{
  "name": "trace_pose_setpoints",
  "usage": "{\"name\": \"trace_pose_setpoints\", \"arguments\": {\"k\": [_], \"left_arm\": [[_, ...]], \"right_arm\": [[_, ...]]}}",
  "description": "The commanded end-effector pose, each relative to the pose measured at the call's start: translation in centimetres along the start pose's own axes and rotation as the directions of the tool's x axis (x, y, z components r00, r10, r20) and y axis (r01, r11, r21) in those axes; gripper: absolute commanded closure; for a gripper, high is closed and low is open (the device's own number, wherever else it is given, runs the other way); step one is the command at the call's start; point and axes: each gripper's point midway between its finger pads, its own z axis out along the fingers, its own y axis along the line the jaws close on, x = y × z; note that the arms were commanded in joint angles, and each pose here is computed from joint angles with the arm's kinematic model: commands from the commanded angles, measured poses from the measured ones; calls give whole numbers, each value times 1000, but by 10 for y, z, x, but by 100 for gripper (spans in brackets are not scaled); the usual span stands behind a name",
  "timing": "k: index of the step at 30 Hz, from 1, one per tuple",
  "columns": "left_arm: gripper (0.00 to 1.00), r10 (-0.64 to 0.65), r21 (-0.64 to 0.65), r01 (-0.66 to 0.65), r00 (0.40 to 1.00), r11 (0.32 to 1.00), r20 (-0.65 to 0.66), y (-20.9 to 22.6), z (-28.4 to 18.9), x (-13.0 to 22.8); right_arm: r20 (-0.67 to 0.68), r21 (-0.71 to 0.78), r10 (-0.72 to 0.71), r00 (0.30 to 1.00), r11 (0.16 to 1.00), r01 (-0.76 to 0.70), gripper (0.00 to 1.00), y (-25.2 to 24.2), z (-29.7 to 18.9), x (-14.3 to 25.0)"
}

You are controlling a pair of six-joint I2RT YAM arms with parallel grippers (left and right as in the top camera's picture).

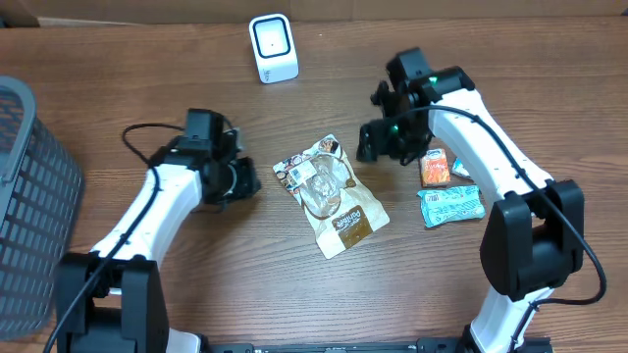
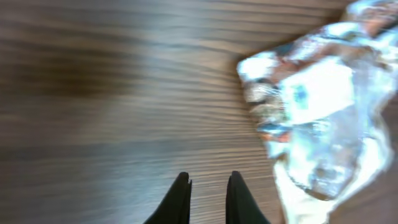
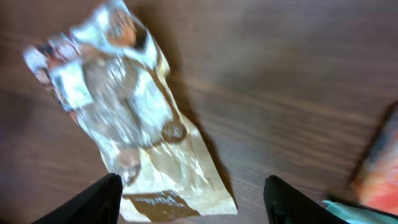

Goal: Scan the item barcode

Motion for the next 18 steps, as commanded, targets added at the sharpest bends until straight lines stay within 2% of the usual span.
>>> {"name": "trace_pose_setpoints", "arguments": {"k": [1, 6, 14, 18], "left_arm": [[96, 45, 108, -47, 999, 993, 19, -36, -3, -3], [96, 74, 143, -79, 996, 986, 41, -58, 13, -8], [96, 62, 194, -74, 996, 978, 69, -67, 47, -24], [96, 70, 226, -86, 994, 970, 78, -71, 62, -30]], "right_arm": [[-53, -107, -49, 997, 993, 43, 32, 8, 21, 17], [-56, -165, -58, 997, 985, 48, 37, 13, 43, 27], [-90, -178, -52, 995, 983, 35, 37, 9, 63, 44], [-87, -242, -53, 995, 970, 31, 37, 18, 68, 47]]}}
